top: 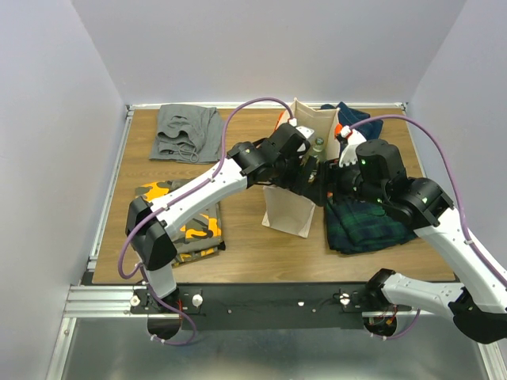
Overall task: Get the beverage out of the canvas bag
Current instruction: Take out the drink from the canvas bag.
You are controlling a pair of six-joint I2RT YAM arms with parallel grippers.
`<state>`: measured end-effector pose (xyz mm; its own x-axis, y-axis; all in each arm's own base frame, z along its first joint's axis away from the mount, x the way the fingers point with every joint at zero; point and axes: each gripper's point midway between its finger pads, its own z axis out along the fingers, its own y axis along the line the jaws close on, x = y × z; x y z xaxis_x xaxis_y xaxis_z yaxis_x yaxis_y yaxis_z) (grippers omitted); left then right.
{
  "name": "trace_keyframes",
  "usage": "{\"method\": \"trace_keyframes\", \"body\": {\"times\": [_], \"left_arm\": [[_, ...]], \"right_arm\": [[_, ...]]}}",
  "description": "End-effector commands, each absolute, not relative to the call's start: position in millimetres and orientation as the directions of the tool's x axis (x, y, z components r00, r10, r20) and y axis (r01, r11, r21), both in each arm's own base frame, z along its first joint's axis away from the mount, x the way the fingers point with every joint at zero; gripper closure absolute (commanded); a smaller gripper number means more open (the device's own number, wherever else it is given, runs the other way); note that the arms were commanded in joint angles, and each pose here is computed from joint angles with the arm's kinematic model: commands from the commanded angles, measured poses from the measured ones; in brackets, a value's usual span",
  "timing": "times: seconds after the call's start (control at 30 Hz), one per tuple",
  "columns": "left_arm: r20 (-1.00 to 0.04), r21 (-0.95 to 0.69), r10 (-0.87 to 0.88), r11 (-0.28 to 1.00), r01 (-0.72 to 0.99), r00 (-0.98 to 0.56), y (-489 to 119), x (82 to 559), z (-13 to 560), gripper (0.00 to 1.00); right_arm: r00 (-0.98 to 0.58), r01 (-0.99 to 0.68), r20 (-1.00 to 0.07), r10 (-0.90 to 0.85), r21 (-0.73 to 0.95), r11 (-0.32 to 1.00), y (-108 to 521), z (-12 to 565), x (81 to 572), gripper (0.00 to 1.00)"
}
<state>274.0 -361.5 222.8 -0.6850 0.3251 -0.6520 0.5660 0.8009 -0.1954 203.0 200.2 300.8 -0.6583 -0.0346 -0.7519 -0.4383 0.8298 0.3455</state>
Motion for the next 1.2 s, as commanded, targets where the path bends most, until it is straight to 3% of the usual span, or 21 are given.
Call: {"method": "trace_keyframes", "body": {"times": [0.0, 0.6, 0.77, 0.97, 1.03, 1.17], "left_arm": [[-0.619, -0.129, 0.342, 0.843, 0.522, -0.706, -340.6, 271.2, 213.5, 0.07], [-0.599, -0.115, 0.361, 0.844, 0.523, -0.715, -350.4, 273.4, 202.0, 0.18], [-0.598, -0.11, 0.364, 0.845, 0.523, -0.714, -350.1, 273.4, 201.2, 0.3], [-0.603, -0.111, 0.365, 0.842, 0.528, -0.709, -351.4, 273.3, 203.4, 0.53], [-0.603, -0.114, 0.365, 0.841, 0.529, -0.709, -352.8, 273.7, 204.0, 0.66], [-0.606, -0.12, 0.365, 0.836, 0.535, -0.707, -355.9, 274.5, 206.1, 0.75]], "right_arm": [[-0.614, -0.458, -0.789, -0.038, 0.317, 0.831, 199.3, 310.1, 208.2, 0.24], [-0.605, -0.441, -0.794, -0.061, 0.27, 0.856, 196.2, 299.4, 218.1, 0.22], [-0.605, -0.44, -0.794, -0.061, 0.27, 0.856, 196.2, 299.6, 218.6, 0.22], [-0.604, -0.436, -0.794, -0.061, 0.266, 0.86, 195.7, 298.8, 219.7, 0.22], [-0.605, -0.434, -0.794, -0.059, 0.267, 0.86, 195.8, 298.2, 220.1, 0.22], [-0.605, -0.433, -0.794, -0.06, 0.265, 0.861, 195.5, 297.0, 220.1, 0.22]]}}
